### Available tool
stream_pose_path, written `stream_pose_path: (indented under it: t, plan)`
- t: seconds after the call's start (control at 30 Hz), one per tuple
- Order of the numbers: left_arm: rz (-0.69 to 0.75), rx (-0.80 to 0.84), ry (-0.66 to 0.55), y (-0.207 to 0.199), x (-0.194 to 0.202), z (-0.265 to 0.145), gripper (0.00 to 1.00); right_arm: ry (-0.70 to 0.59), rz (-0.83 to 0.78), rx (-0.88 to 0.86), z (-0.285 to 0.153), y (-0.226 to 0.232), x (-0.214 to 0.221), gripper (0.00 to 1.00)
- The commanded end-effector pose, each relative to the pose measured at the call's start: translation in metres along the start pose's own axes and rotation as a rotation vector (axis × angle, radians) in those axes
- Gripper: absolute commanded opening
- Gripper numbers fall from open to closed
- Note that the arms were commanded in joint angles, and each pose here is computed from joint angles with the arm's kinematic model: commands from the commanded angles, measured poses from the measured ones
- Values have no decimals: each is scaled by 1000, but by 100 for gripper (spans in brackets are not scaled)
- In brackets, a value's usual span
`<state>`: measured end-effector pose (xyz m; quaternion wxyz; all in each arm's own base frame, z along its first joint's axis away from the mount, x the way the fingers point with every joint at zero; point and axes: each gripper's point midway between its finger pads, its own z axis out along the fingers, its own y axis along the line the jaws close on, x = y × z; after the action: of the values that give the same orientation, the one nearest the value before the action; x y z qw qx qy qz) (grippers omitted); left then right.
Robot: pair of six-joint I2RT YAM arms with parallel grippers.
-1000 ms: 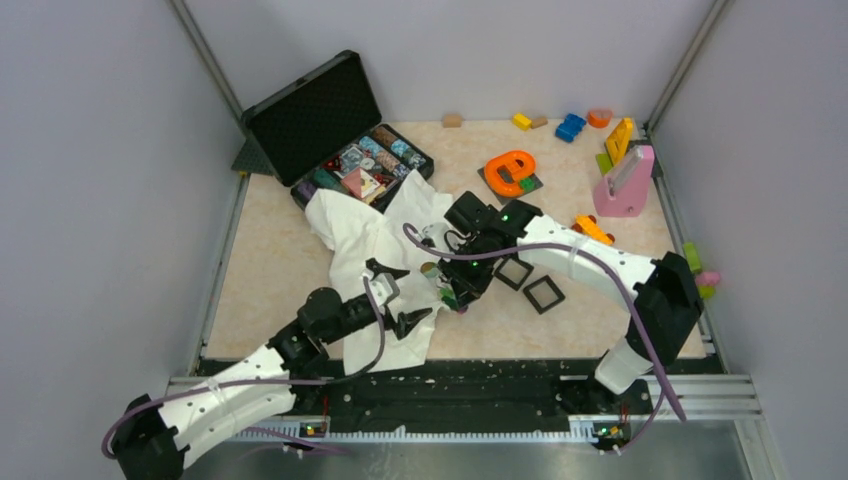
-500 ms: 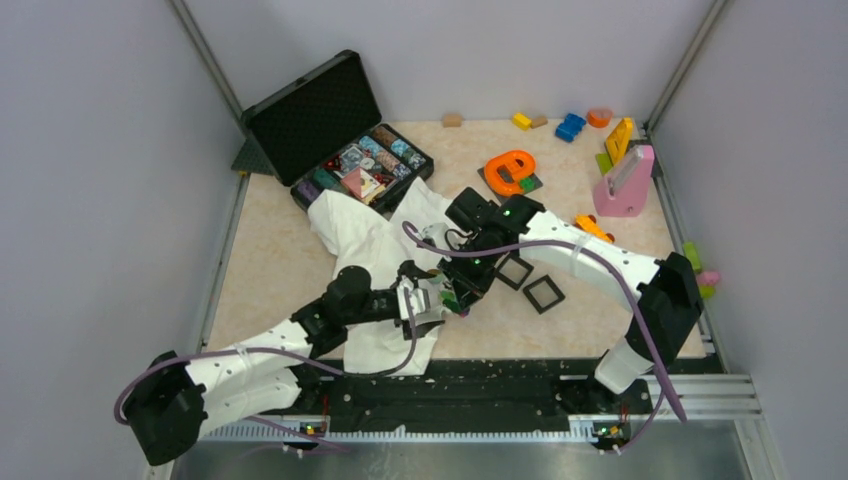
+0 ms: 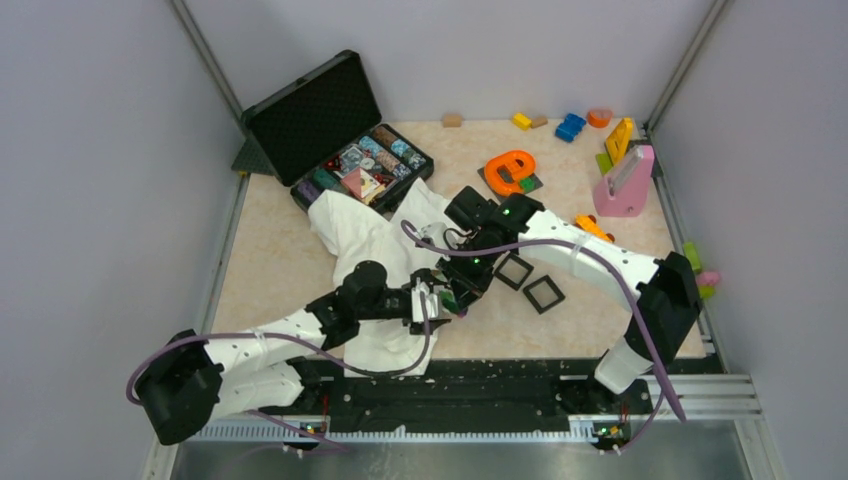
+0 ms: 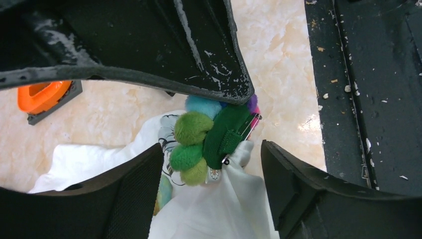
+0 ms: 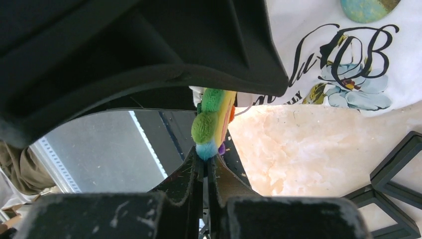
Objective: Remove the brooch from the garment
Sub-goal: Adjust the brooch on the clothes.
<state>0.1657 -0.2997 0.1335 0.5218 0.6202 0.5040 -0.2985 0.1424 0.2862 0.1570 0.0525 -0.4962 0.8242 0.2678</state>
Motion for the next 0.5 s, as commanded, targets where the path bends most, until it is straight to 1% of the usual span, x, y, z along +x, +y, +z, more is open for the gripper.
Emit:
stream_pose_path:
  t: [0.0,0.07,0.17,0.23,0.3,0.33,0.37,0.43,0.47]
  plan:
    - [55,0,-89,10,-29,6,68,-46,-36,-35,-9,9,-14,0]
    - [52,5,-93,9,-30,6,53,-47,-36,-34,-8,9,-14,0]
    - [51,20,-104,6,-32,5,36,-47,-35,-28,-8,7,-14,0]
    - [50,32,-111,3,-33,5,24,-53,-36,-20,-8,6,-14,7]
    - [46,41,-117,1,-34,3,17,-65,-39,-13,-9,6,-15,14]
    - [39,44,-117,0,-34,3,14,-73,-39,-3,-10,5,-16,21]
    - [32,42,-118,-1,-34,2,9,-83,-39,7,-12,5,-17,24]
    - [15,33,-117,-1,-34,0,5,-114,-43,25,-16,4,-21,32]
    - [-1,26,-114,-1,-33,0,1,-132,-42,36,-19,3,-24,35]
